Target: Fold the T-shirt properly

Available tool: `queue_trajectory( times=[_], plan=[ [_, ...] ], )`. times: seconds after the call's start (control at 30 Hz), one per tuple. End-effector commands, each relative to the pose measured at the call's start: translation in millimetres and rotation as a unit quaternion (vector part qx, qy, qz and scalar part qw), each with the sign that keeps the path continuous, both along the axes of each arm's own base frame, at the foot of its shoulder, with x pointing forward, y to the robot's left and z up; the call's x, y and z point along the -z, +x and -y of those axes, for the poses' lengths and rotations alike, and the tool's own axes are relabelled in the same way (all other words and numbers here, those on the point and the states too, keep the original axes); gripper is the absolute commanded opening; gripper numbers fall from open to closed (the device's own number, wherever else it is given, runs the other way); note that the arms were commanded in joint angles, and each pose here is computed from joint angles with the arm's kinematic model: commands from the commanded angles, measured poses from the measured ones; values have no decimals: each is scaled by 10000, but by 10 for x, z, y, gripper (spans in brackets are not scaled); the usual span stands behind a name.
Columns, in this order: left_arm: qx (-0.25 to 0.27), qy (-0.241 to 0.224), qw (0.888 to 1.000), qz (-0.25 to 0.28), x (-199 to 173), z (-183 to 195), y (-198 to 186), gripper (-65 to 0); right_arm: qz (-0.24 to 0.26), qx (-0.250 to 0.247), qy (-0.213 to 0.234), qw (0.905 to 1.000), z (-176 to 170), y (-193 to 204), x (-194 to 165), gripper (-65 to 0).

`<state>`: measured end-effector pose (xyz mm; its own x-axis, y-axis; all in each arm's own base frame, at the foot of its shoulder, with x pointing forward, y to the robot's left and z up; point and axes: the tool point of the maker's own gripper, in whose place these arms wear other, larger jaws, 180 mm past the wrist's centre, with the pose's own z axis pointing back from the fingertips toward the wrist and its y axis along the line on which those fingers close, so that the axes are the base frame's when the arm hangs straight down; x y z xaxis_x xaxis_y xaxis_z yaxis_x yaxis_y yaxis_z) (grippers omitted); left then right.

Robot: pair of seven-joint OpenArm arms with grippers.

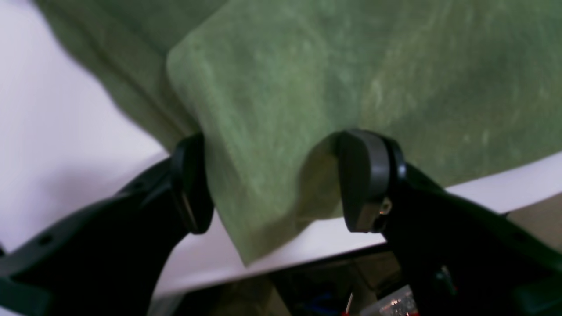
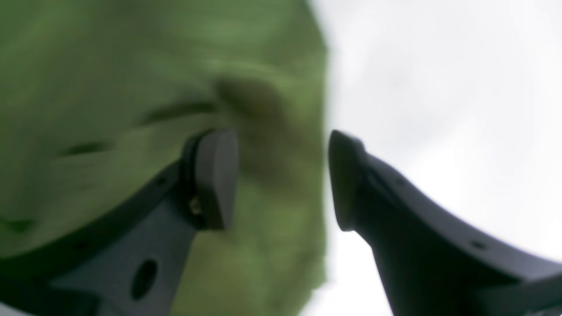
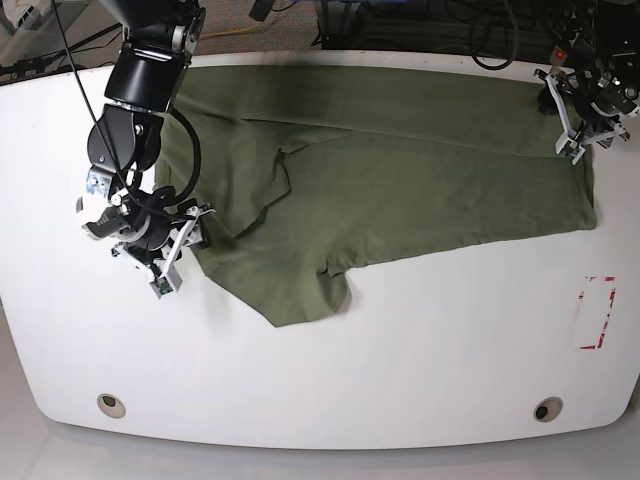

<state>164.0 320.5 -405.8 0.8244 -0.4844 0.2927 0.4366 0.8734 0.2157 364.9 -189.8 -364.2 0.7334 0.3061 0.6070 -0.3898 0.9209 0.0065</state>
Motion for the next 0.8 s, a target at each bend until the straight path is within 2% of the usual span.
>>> queue_trajectory(
  times=[0.0, 0.23, 0.4, 0.57, 0.7, 0.77],
  plan=[
    [52, -5, 9994, 346, -187, -1, 192, -260, 280, 2, 74, 9996, 53, 212, -174, -315],
    [-272, -481, 9935, 991, -476, -30, 353, -260, 145, 167, 549, 9982, 109, 486, -35, -312],
    [-227, -686, 9877, 1387, -668, 45, 521, -260, 76, 330, 1048, 9939, 63, 653, 103, -312],
    [-340, -593, 9841, 1641, -830, -56, 554, -260, 22, 507, 1517, 9871, -16, 736, 260, -312],
    [-508, -484, 9812, 1795, -927, -191, 560, -260, -44, 501, 1657, 9849, -117, 739, 314, -314],
    [-591, -445, 9800, 1849, -960, -252, 557, -260, -67, 412, 1788, 9830, -302, 746, 328, -314]
  ],
)
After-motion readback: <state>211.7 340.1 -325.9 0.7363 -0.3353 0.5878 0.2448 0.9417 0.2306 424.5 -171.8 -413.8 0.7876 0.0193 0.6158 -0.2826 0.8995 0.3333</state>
